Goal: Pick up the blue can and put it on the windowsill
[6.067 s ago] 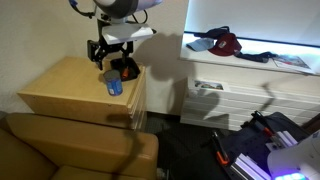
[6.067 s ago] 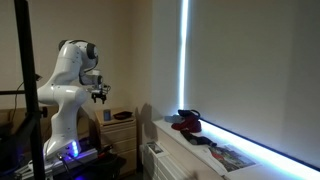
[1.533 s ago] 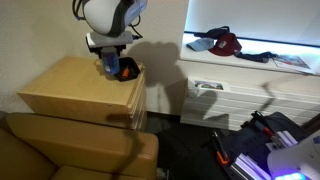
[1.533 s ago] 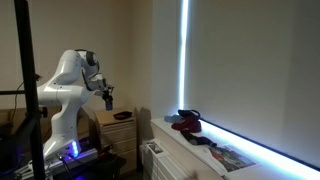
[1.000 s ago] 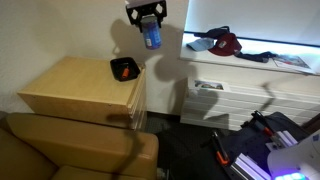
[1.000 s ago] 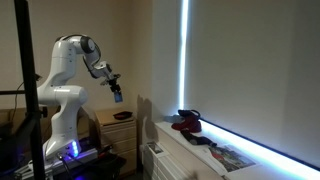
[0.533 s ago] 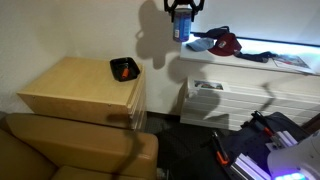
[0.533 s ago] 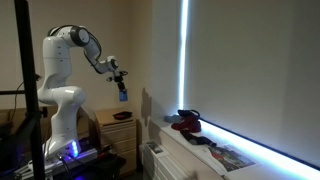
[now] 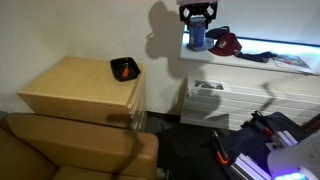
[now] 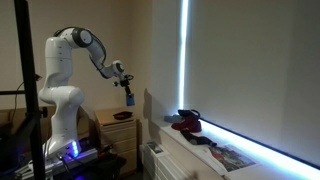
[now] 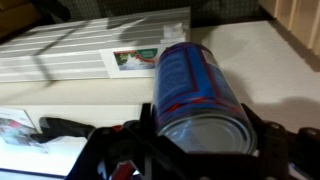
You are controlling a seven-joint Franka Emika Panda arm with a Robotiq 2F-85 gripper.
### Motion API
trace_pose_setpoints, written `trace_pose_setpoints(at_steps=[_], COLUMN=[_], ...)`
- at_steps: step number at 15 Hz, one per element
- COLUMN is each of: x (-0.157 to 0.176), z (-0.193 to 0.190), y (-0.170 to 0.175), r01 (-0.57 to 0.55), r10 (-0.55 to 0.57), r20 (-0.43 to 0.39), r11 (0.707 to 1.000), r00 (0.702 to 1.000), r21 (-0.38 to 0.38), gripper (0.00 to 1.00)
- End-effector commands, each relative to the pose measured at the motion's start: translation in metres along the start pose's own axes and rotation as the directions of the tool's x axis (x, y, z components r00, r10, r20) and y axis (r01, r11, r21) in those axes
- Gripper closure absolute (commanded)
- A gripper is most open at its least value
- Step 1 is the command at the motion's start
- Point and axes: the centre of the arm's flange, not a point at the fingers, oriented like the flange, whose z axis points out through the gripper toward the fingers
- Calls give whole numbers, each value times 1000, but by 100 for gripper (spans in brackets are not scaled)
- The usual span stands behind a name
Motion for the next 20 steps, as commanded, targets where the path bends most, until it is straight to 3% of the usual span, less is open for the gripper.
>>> trace_pose_setpoints(at_steps=[1,5,6,9,10,11,15,20], x=[64,136,109,130,125,128,175,226], z=[32,56,64,67,75,86,132,166], y=[77,178,154,192,181,164,149,120], r01=[-181,-420,-338,-411,-402,-434,-656,-832], r10=[179,420,340,413,402,436,664,842], r20=[-28,-27,-10,-21,-35,-32,-40,-72], r11=[979,897,930,899,901,882,724,511], r00=[983,907,940,911,915,899,746,535], r21=[-97,-138,-142,-154,-163,-185,-216,-217], gripper=[43,43,18,18,43,43,43,43])
